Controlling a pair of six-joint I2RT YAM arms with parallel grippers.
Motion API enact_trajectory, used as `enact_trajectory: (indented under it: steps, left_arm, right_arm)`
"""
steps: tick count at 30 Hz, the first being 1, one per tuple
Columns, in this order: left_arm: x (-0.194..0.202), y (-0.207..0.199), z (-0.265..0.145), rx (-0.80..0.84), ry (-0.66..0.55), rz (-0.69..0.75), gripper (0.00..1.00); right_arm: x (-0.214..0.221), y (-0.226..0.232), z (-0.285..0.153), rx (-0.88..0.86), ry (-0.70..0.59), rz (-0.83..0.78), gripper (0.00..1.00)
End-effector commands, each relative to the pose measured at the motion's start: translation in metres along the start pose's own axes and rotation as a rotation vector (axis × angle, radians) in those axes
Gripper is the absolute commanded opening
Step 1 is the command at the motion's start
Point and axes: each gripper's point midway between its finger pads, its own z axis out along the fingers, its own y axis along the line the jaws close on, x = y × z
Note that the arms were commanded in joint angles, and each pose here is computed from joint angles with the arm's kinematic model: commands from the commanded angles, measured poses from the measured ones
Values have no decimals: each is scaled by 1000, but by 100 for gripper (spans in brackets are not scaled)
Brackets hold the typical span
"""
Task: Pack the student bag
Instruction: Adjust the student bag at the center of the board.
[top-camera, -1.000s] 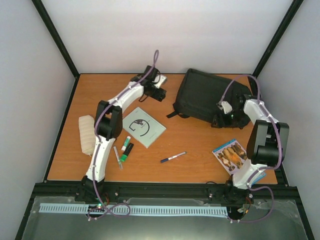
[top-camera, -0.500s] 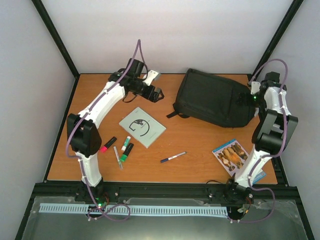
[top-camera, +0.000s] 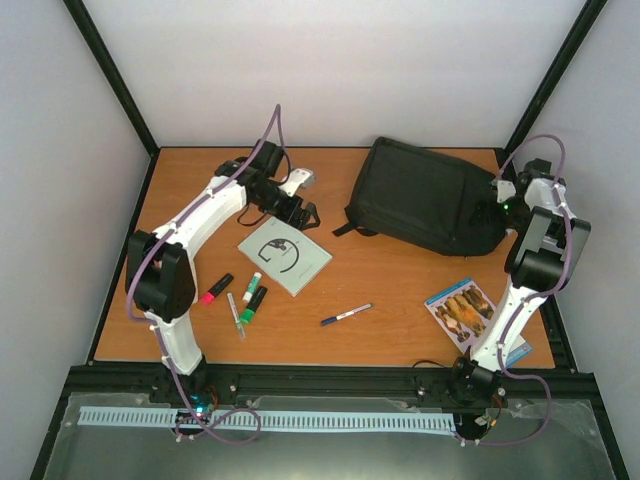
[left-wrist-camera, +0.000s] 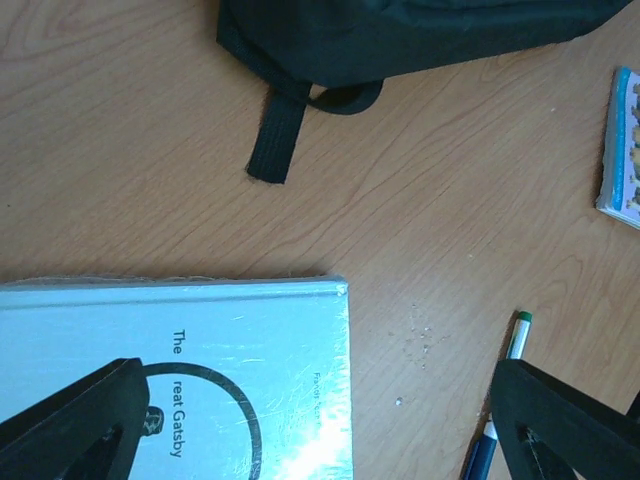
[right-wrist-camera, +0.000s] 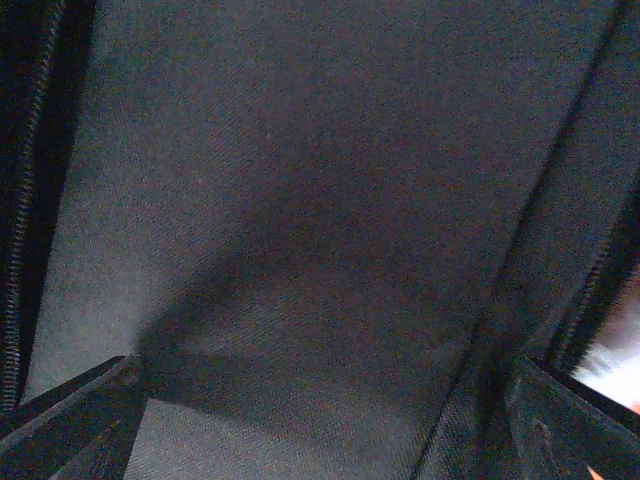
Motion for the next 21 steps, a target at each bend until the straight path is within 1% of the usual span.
enact_trajectory:
  steps: [1, 9, 12, 16, 18, 20, 21]
  left_arm:
    - [-10, -12, -20, 19, -54, 48, 96]
    - [-14, -10, -10, 44, -50, 20, 95]
    - [-14, -10, -6, 54, -49, 8, 94]
    - [-12, -7, 1, 60, -37, -13, 93]
    - [-10, -6, 5, 60, -28, -26, 93]
    - [-9, -5, 6, 59, -23, -33, 93]
    - [-9, -3, 7, 53, -21, -35, 93]
  right_arm:
    - [32, 35, 9, -121, 79, -14, 100]
    - [82, 113, 7, -255, 166, -48, 100]
    - [95, 157, 0, -291, 185, -130, 99]
    - [102, 221, -17, -360, 181, -255, 100]
    - [100, 245, -31, -391, 162, -320, 100]
    - [94, 251, -46, -393, 135, -357, 100]
    - [90, 246, -51, -365, 126, -379, 100]
